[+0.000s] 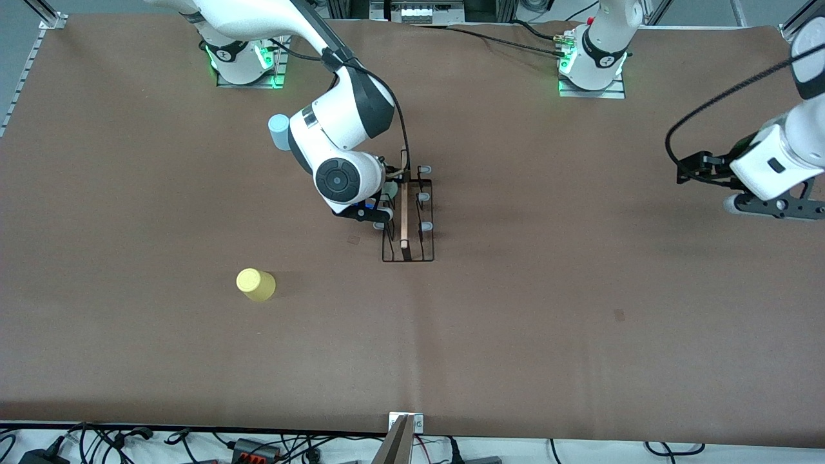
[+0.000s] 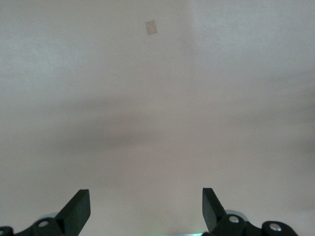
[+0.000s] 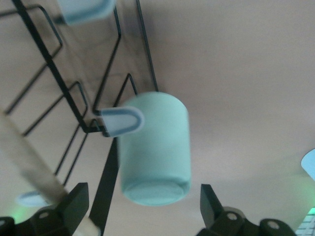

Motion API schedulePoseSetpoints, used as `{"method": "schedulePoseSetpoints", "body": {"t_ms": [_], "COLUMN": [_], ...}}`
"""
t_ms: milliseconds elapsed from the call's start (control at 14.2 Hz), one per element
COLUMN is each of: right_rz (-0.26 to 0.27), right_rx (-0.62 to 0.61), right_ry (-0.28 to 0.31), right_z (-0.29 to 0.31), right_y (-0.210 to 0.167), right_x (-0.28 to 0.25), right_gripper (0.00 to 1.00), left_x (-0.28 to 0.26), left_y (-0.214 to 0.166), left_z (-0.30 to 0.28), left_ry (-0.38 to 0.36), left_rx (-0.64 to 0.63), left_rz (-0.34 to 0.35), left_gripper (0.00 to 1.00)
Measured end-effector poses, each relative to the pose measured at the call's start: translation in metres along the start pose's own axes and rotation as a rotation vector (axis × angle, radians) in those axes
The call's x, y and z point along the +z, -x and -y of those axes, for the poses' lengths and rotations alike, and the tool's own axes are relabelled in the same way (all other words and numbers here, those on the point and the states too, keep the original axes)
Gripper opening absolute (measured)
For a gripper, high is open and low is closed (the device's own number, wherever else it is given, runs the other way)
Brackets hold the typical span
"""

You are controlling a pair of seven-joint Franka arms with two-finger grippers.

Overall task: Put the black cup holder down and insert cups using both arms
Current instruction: 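Reach the yellow cup with the right gripper and grasp it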

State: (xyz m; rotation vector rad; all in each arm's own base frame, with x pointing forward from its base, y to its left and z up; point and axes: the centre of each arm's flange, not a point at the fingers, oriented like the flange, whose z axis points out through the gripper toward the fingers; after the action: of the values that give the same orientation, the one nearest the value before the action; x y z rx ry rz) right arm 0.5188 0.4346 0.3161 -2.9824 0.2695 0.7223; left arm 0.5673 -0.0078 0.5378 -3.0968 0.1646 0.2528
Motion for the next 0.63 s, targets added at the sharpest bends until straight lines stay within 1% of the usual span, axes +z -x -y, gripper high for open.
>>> {"method": "schedulePoseSetpoints", "body": {"t_ms": [141,211,352,492,562,633], "right_rz": [-0.063,-0.102,-0.177,-0.268,-0.315,-0.358], "right_rx": [0.055,0.090,0.185,0.267,0.280,0.263], "right_ry": [-0.028,-0.032,-0.029,-0.039,-0.038,-0.024], "right_z": [-0.015,-0.033,-0.083,-0.133,-0.154,-0.172], "right_y": [-0.010,-0.023,-0.062,-0.111,-0.134,-0.156], "right_x": [-0.039,-0.060,-0.091,-0.105,-0.105,-0.102], "right_gripper": [1.00,1.00,1.00,1.00,1.00,1.00], "left_x": [-0.002,-0.003,-0.002,0.000,0.001,0.000], "left_y": [0.009,0.011,0.012,0.012,0.012,0.012], "left_z": [-0.001,0.001,0.007,0.009,0.009,0.007], "left_ry": [-0.003,0.012,0.035,0.045,0.055,0.070], "left_rx": [-0.005,-0.013,-0.029,-0.037,-0.041,-0.046], "left_rz": [-0.015,-0.019,-0.021,-0.020,-0.021,-0.025], "left_gripper": [1.00,1.00,1.00,1.00,1.00,1.00]}}
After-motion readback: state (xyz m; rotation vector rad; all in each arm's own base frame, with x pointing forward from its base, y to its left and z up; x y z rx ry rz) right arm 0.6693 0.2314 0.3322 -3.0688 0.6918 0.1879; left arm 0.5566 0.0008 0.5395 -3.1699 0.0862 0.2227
